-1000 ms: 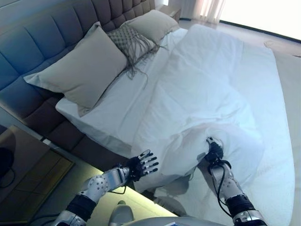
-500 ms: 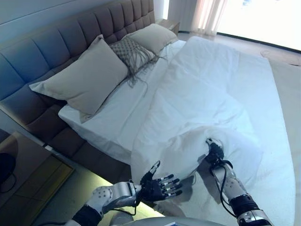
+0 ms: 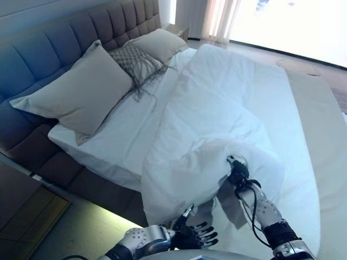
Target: Make the bed neatly
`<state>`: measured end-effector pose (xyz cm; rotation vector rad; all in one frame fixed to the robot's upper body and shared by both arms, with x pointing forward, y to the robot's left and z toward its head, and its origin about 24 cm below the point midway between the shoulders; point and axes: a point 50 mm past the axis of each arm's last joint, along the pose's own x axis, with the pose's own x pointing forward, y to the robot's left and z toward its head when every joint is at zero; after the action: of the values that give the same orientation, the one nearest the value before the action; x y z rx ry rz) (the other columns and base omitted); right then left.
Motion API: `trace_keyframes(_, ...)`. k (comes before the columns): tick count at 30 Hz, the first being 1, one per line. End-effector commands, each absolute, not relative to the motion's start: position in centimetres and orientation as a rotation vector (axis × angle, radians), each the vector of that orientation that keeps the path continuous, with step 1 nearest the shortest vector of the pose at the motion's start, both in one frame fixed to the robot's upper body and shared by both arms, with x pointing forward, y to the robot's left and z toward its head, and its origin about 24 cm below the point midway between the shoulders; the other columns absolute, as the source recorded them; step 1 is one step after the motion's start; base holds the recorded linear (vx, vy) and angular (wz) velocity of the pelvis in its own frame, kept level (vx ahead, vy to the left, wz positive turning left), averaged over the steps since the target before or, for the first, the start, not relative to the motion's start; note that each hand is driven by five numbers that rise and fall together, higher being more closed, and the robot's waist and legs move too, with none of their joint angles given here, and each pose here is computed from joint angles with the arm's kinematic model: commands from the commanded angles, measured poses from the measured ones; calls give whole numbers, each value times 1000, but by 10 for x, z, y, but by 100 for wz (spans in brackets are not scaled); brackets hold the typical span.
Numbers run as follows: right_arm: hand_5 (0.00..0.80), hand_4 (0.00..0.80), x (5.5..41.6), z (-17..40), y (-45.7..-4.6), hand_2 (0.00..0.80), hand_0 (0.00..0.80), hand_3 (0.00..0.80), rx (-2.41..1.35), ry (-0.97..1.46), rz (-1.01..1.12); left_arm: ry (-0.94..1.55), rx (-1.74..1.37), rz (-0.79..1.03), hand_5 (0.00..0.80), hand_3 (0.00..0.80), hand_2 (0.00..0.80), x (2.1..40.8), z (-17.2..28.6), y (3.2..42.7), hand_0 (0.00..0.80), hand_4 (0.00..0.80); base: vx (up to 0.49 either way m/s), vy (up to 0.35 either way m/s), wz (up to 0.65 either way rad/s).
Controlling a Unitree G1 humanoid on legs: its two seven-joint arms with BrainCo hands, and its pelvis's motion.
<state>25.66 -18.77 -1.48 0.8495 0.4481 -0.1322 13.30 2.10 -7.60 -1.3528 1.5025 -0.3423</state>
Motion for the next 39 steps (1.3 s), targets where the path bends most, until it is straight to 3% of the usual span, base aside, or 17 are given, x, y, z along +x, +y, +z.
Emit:
trace_keyframes(1, 800, 800, 302, 68, -167, 800, 800, 800, 905, 137, 69, 1432, -1406, -401, 0, 0, 0, 157, -60, -4, 0, 0, -32, -52, 0)
trace_keyframes(12, 800, 800, 299, 80, -130, 800, 800, 800, 886, 146, 180, 1183, -1451, -323, 0, 0, 0, 210, -34, -20, 0, 0, 12, -10, -6)
trace_keyframes(21, 800, 800, 292, 88, -125, 800, 800, 800, 855, 134, 232, 992, -1477, -185, 0, 0, 0, 252, -19, -1, 0, 0, 34, 23, -8)
trace_keyframes(37, 800, 800, 276, 67, -119, 800, 800, 800, 889, 220, 246, 867, -1559, -140, 0, 0, 0, 269, -9, 6, 0, 0, 53, 24, -5)
trace_keyframes(39, 800, 800, 274, 66, -119, 800, 800, 800, 892, 225, 245, 878, -1558, -128, 637, 637, 637, 267, -10, 6, 637, 637, 36, 17, -2)
